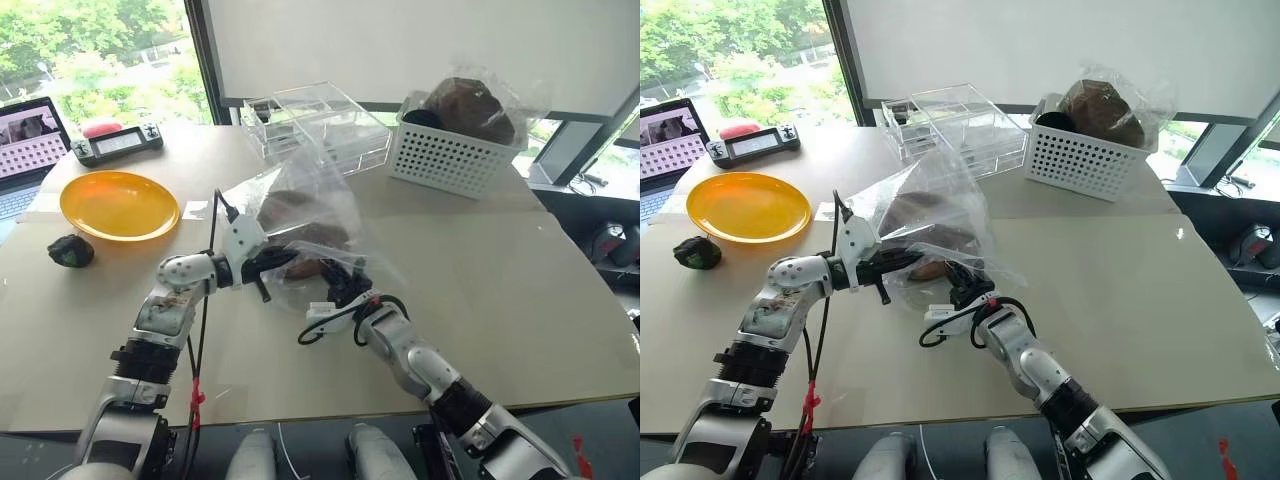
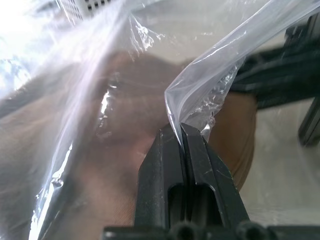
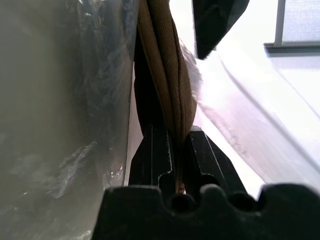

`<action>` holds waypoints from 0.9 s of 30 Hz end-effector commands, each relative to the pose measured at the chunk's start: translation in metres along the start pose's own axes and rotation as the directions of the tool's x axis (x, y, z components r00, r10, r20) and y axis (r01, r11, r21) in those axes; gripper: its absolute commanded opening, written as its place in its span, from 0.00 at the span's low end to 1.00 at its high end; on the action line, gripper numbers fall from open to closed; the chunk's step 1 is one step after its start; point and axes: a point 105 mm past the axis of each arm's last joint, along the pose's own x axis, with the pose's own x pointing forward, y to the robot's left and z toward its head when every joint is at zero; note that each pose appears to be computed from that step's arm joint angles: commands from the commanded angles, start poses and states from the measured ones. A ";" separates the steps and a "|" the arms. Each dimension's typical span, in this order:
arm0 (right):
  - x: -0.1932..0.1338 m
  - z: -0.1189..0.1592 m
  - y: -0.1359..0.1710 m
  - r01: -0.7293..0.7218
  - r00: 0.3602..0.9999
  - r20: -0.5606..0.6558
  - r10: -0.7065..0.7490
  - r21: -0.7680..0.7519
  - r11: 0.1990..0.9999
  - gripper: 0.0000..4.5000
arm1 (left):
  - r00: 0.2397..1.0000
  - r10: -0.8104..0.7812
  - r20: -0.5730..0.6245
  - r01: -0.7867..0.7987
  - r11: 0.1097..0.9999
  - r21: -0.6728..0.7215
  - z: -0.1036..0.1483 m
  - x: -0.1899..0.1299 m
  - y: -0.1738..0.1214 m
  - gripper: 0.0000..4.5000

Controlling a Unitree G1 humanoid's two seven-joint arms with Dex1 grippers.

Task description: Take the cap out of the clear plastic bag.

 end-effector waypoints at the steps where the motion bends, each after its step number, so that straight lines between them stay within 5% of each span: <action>1: -0.021 0.001 0.062 -0.277 0.961 0.028 0.276 0.158 0.948 0.02 | 0.994 -0.011 0.105 0.001 0.995 0.097 0.038 -0.005 0.004 0.00; 4: -0.021 0.004 0.057 -0.290 0.957 0.062 0.284 0.172 0.941 0.02 | 0.994 -0.016 0.112 0.004 0.994 0.110 0.041 -0.006 0.002 0.00; 10: -0.016 -0.006 0.033 -0.227 0.969 0.068 0.235 -0.107 0.968 0.02 | 0.996 0.015 0.093 -0.023 0.995 0.093 0.037 -0.003 0.004 0.00; 16: -0.019 0.005 0.030 -0.151 0.980 0.098 0.173 -0.194 0.969 0.02 | 0.997 0.011 0.083 -0.018 0.996 0.088 0.033 0.000 0.002 0.00; 27: -0.043 -0.021 -0.061 0.094 0.995 -0.023 -0.095 -0.021 0.995 0.02 | 0.998 0.005 0.058 -0.010 0.997 0.081 0.028 -0.003 -0.002 0.00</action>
